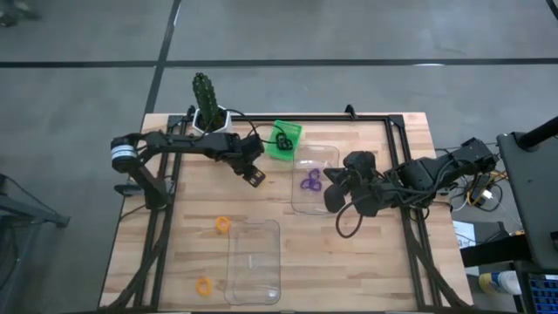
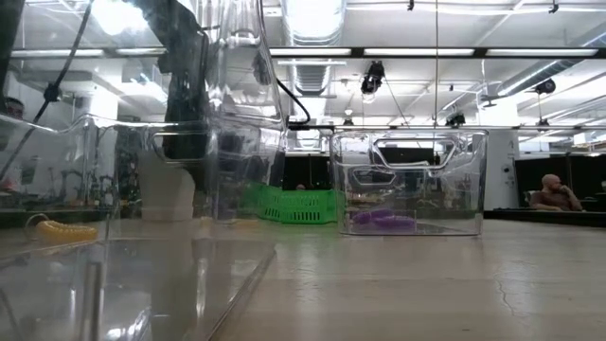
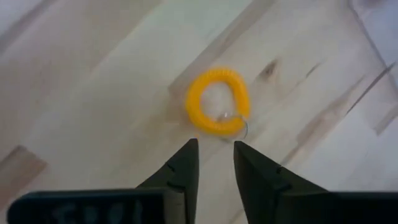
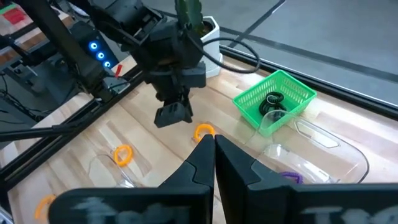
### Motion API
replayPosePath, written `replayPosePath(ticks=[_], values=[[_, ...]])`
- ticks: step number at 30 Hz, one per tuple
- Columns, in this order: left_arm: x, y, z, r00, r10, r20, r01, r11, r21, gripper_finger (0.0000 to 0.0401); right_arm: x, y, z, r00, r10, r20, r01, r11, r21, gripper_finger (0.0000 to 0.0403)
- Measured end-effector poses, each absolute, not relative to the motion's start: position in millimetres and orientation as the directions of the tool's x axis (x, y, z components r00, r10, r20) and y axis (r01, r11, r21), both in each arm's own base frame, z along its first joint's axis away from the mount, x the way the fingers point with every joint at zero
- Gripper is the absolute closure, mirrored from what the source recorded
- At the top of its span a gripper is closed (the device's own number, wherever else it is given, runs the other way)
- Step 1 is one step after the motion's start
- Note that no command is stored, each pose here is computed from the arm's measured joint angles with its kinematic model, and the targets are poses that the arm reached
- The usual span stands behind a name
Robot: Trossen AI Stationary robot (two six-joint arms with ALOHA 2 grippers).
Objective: Sort spring keychains
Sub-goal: Put the top yellow spring keychain into the bottom transparent bin
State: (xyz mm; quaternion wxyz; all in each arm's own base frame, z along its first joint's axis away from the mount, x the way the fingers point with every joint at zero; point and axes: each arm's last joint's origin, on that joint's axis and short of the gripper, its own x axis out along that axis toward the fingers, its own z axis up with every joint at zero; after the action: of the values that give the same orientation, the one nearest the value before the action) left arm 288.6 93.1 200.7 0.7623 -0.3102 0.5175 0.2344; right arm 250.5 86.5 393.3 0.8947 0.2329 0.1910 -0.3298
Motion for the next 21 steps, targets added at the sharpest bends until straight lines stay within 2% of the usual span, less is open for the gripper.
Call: replayPosePath(ticks=[3, 10, 21], values=[[293, 99, 199, 0.381, 0.055, -0.923, -0.679, 0.694, -0.239, 0.0281, 251, 87, 393, 0.709, -0.500, -0.498, 0.680, 0.673, 0.291, 0.0394], [294, 108, 186, 0.331, 0.077, -0.940, -0.716, 0.669, -0.197, 0.0210, 253, 88, 391, 0.706, -0.501, -0.500, 0.683, 0.670, 0.292, 0.0394], [300, 110, 171, 0.304, 0.067, -0.950, -0.721, 0.668, -0.184, 0.0199, 253, 87, 391, 0.704, -0.502, -0.502, 0.683, 0.673, 0.285, 0.0394]])
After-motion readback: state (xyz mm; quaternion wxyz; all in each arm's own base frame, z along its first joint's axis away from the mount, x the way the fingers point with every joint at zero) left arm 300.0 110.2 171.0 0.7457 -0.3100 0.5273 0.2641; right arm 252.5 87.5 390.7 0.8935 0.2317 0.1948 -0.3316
